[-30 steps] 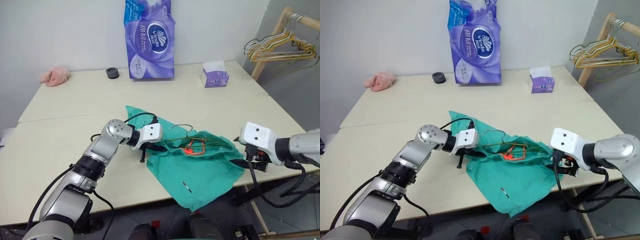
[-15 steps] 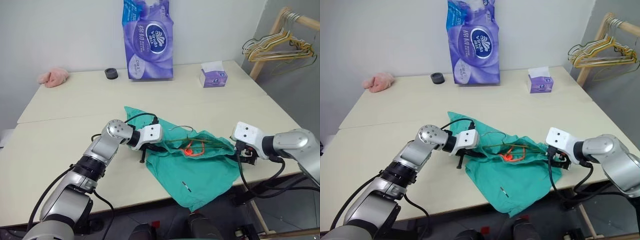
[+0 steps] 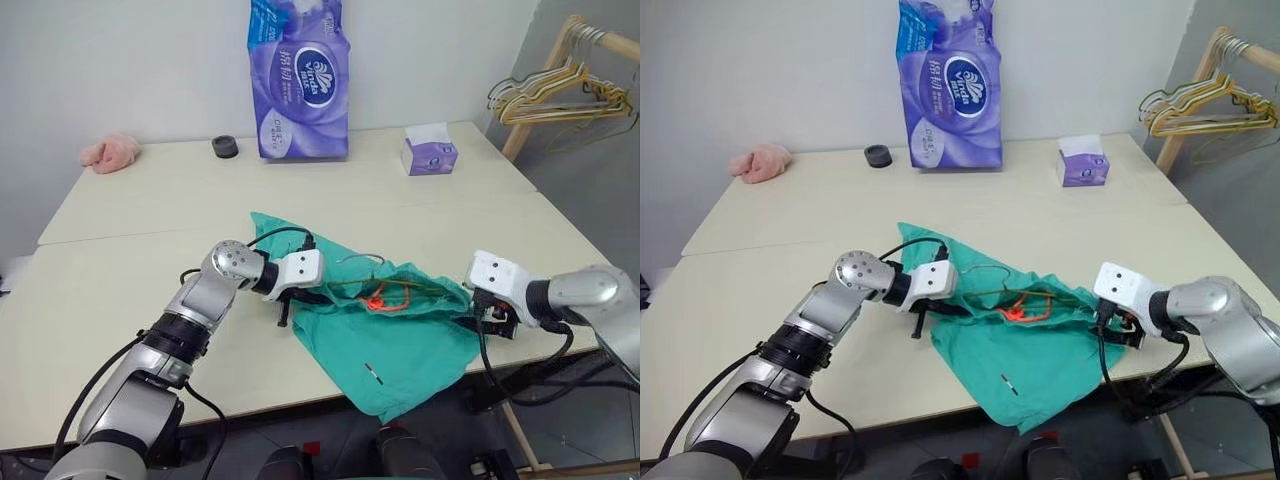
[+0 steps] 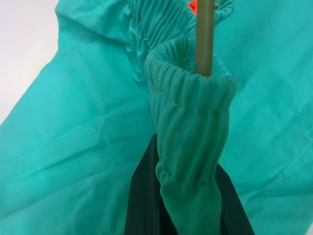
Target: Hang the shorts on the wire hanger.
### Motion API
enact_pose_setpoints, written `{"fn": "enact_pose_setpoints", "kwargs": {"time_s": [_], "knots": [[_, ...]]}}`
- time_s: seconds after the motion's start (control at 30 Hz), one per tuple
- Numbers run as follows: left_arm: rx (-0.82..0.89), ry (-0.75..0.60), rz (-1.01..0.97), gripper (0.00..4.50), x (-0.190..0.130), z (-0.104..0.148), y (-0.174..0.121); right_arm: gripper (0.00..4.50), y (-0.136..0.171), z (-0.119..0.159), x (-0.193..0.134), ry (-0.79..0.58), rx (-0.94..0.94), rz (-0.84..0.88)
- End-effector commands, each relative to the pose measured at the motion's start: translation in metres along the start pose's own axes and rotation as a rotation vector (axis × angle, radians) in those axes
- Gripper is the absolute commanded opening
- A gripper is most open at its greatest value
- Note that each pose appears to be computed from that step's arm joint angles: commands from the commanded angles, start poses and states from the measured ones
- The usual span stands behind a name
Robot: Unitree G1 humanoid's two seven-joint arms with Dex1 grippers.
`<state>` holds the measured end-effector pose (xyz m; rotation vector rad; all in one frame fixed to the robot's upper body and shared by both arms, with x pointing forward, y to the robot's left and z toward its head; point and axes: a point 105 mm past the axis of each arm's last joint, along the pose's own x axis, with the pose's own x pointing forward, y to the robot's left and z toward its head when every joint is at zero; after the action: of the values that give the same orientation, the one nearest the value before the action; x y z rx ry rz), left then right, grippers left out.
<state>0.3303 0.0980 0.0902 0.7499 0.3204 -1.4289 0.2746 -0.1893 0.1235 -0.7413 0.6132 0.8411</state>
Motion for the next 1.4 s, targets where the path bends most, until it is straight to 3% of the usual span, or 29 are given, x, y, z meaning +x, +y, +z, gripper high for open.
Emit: {"fn": "enact_pose_setpoints", "kwargs": {"time_s": [0.03, 0.13, 0.43, 0.47, 0.83, 1.23, 1.4], "knots": [[0.046, -0.007, 0.036, 0.00, -0.008, 0.008, 0.007, 3.84, -0.007, 0.019, -0.013, -0.075, 0.007, -0.078], [0.054, -0.004, 0.037, 0.00, -0.008, 0.008, 0.009, 3.25, -0.008, 0.027, -0.013, -0.105, 0.013, -0.099], [0.053, 0.004, 0.041, 0.00, -0.008, 0.006, 0.009, 0.11, -0.011, 0.034, -0.016, -0.119, 0.003, -0.108], [0.052, 0.005, 0.042, 0.00, -0.008, 0.006, 0.009, 0.05, -0.012, 0.035, -0.017, -0.121, -0.001, -0.110], [0.046, 0.015, 0.049, 0.00, -0.004, 0.005, 0.009, 0.05, -0.008, 0.079, -0.020, -0.196, -0.163, -0.052], [0.034, 0.004, 0.074, 0.00, -0.001, 0.007, 0.011, 0.05, 0.012, 0.100, -0.009, -0.234, -0.287, 0.022], [0.035, -0.001, 0.076, 0.00, 0.000, 0.008, 0.011, 1.47, 0.013, 0.099, -0.010, -0.230, -0.314, 0.022]]}}
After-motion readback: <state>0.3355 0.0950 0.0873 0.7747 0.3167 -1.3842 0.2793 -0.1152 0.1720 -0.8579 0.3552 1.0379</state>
